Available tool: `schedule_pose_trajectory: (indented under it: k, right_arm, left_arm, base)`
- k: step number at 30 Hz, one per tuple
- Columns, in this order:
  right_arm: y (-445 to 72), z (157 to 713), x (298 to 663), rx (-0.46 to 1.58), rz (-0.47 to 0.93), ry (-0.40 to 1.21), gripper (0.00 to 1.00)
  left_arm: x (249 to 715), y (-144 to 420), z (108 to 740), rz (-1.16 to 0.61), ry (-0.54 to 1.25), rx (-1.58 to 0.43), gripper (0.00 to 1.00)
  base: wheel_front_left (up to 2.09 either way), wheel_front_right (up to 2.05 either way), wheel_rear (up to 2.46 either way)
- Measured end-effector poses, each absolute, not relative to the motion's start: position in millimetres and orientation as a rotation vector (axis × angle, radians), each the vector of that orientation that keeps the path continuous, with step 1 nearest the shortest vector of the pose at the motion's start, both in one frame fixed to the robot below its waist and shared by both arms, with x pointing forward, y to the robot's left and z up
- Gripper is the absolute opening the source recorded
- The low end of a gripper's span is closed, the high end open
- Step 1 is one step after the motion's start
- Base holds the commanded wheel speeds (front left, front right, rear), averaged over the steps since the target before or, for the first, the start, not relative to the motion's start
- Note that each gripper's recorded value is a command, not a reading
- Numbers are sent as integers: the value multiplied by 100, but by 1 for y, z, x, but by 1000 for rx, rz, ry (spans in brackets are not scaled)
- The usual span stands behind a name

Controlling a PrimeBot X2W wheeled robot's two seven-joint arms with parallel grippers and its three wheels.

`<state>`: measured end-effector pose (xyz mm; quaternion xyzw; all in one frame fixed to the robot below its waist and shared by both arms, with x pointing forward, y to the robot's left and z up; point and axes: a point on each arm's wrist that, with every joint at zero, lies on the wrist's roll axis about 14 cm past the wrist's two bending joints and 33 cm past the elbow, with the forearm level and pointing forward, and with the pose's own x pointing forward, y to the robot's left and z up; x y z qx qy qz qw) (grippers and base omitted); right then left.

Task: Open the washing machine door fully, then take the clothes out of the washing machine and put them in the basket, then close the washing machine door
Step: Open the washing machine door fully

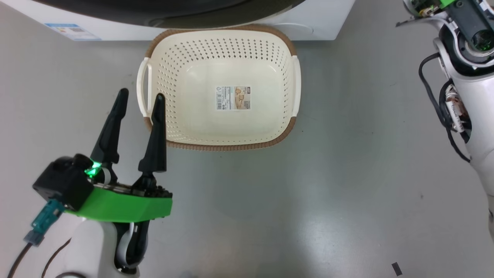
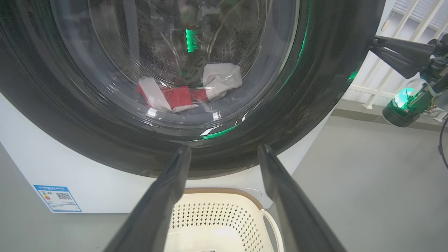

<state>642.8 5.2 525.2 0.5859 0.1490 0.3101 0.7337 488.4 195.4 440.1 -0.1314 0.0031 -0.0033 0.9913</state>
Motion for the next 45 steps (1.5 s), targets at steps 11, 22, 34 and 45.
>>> schedule_pose_trajectory:
  k: [11,22,34,45]
  right_arm:
    - [18,515,648,1254,713,368,0]
    - [26,520,649,1189,771,406,0]
    - [28,522,642,1123,809,465,0]
    - [30,525,634,1085,844,519,0]
  left_arm:
    - [490,198,433,0,22,-260,100]
    - [490,200,436,2,18,-255,100]
    - [488,201,443,3,4,-254,100]
    - [487,200,451,0,-10,-257,100]
  base:
    - [0,0,0]
    - [0,0,0]
    - [0,0,0]
    - [0,0,0]
